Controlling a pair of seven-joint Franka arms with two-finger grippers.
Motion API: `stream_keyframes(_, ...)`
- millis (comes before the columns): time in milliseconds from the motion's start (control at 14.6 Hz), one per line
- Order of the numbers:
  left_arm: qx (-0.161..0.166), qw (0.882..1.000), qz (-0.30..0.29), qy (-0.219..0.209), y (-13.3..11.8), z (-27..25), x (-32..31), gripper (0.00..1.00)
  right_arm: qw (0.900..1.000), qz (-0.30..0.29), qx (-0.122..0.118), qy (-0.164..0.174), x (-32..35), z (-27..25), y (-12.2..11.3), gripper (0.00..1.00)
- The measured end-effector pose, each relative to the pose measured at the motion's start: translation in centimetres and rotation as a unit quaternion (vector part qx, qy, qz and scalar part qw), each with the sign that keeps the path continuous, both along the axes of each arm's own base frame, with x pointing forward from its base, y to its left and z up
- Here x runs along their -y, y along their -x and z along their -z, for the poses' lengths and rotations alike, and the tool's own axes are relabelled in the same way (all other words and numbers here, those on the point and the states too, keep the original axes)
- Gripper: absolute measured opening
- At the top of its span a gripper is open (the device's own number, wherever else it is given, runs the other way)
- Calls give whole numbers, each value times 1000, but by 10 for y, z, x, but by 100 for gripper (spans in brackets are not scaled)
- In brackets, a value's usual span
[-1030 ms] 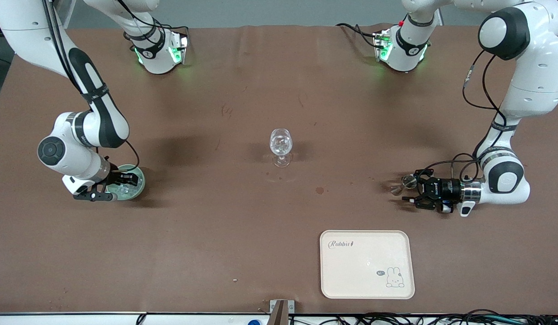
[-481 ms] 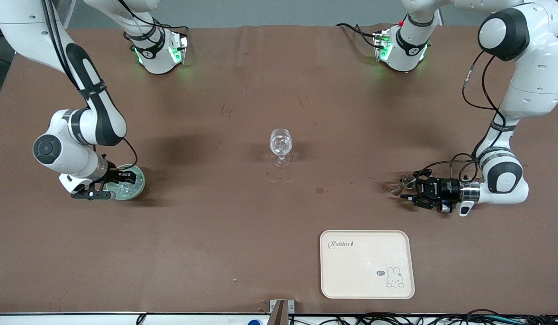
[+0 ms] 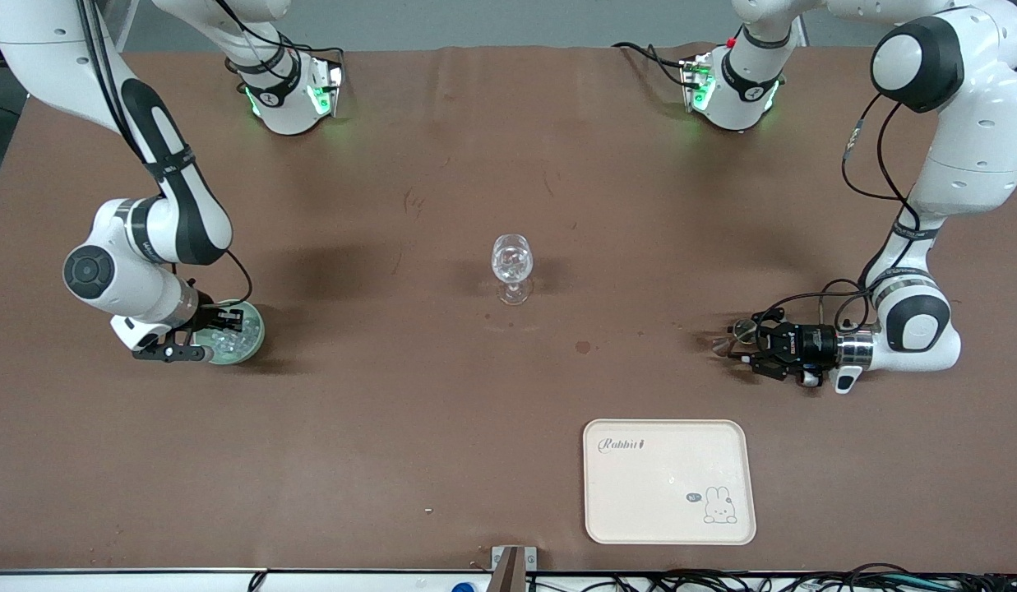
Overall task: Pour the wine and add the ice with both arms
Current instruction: 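Lift the ice cube with the right gripper while the left gripper lifts the jigger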
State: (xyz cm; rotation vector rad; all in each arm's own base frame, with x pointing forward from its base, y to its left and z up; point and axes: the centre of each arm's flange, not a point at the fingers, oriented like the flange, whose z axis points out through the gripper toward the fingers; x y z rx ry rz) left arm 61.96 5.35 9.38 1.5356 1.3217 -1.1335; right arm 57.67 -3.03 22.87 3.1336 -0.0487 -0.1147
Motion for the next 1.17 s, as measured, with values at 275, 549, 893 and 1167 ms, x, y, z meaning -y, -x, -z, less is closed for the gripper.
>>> stream_keyframes(275,0,1000,0,0,0,0,0,33,1000,0,13,1,0,-14,-3,27)
stream_keyframes(549,-1,1000,3,4,0,-1,1,22,1000,-1,16,4,1,-60,-15,27)
stream_keyframes(893,4,1000,6,8,-3,-5,6,21,999,-4,35,9,-3,-150,-31,27)
stream_keyframes(1167,8,1000,8,17,-16,-20,18,21,1000,-5,26,11,-6,-219,-30,27)
